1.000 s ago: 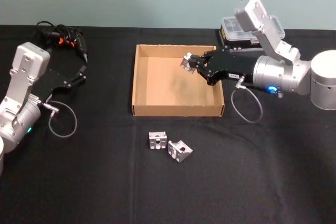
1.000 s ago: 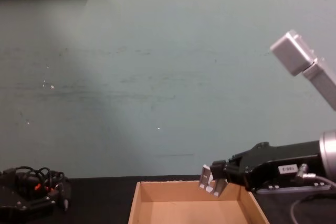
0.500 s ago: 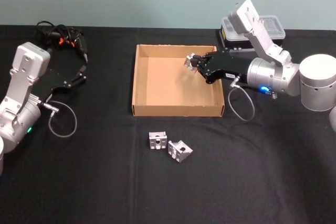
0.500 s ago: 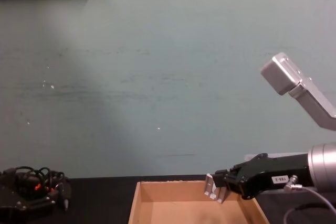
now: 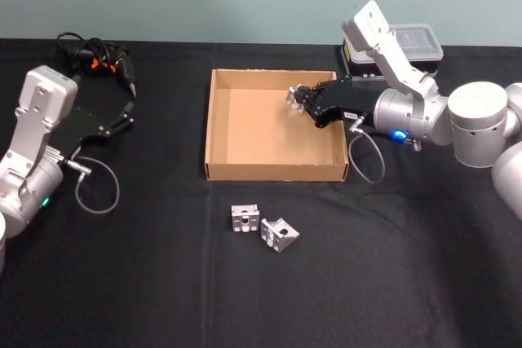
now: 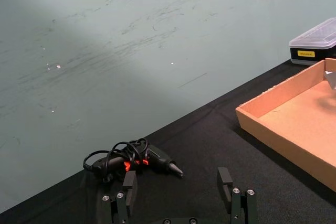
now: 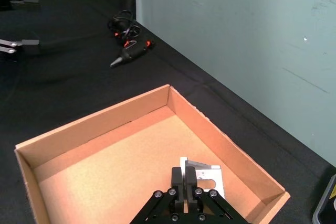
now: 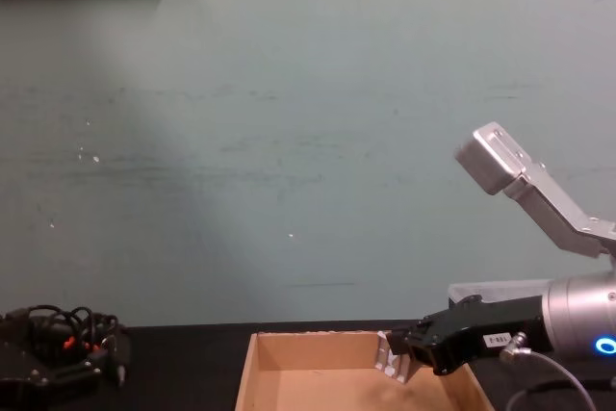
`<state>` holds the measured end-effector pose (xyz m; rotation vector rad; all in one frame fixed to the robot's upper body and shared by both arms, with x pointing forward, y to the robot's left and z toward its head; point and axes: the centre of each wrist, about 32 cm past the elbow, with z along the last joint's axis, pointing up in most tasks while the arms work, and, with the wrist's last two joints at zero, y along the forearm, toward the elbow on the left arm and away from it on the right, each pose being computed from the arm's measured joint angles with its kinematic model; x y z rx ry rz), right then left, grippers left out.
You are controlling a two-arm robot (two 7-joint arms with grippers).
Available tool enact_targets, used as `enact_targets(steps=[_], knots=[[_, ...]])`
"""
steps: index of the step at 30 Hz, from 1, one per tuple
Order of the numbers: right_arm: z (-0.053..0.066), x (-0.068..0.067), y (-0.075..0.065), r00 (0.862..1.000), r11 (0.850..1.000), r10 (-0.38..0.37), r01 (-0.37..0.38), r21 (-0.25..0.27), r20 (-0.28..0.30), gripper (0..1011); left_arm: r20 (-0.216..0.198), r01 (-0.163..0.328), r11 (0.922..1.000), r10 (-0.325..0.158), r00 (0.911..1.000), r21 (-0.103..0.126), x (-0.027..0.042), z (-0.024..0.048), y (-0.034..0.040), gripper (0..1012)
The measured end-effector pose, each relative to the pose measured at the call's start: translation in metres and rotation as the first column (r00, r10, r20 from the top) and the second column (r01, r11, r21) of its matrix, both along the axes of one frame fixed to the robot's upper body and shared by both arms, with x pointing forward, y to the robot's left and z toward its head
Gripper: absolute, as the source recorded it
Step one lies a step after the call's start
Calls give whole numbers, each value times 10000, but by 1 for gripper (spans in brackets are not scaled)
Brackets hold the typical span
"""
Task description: Use one hand to pick up the angle iron from the table and place it into the box.
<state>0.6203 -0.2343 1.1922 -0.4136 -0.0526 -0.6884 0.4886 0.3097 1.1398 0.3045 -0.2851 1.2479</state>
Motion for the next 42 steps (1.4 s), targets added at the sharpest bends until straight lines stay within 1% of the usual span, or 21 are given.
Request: enact_targets(steps=[14, 16, 22, 24, 27, 31, 32, 34, 35, 38, 39, 41, 42], knots=[[-29, 55, 62, 9998, 9999, -99, 98, -53, -173, 40, 0, 0, 10000, 0, 10000, 0, 0, 0, 0, 1000], [-41, 60, 65, 9996, 9999, -149, 147, -89, -244, 67, 0, 0, 10000, 0, 10000, 0, 0, 0, 0, 1000], [-65, 67, 70, 9990, 9997, -199, 193, -155, -396, 222, 0, 0, 10000, 0, 10000, 0, 0, 0, 0, 1000], [-70, 66, 71, 9989, 9997, -197, 190, -161, -415, 296, 0, -1, 10000, 1, 10000, -1, 0, 0, 0, 1000], [-81, 62, 73, 9989, 9998, -157, 151, -131, -451, 392, 0, 0, 10000, 0, 10000, 0, 0, 0, 0, 1000], [-86, 56, 68, 9991, 9999, -92, 90, -47, -418, 492, 0, 0, 10000, 0, 10000, 0, 0, 0, 0, 1000], [-85, 53, 66, 9993, 10000, -73, 73, 3, -373, 556, 1, 0, 10000, 0, 10000, -1, 0, 0, 0, 1000], [-81, 51, 64, 9994, 10000, -63, 65, 52, -328, 592, 0, 0, 10000, 0, 10000, 0, 0, 0, 0, 1000], [-75, 47, 60, 9996, 9999, -61, 64, 113, -270, 650, -1, 0, 10000, 0, 10000, 0, 0, 0, 0, 1000], [-64, 41, 48, 9998, 9998, -75, 79, 187, -201, 734, 0, 0, 10000, 0, 10000, 0, 0, 0, 0, 1000], [-45, 35, 41, 9999, 9997, -78, 81, 246, -127, 772, 0, 0, 10000, 0, 10000, 0, 0, 0, 0, 1000], [-21, 28, 31, 10000, 9994, -87, 88, 320, -48, 809, 1, 0, 10000, 0, 10000, -1, 0, 0, 0, 1000], [5, 20, 22, 10000, 9991, -91, 90, 406, 35, 863, 1, 0, 10000, 0, 10000, 0, 0, 0, 0, 1000]])
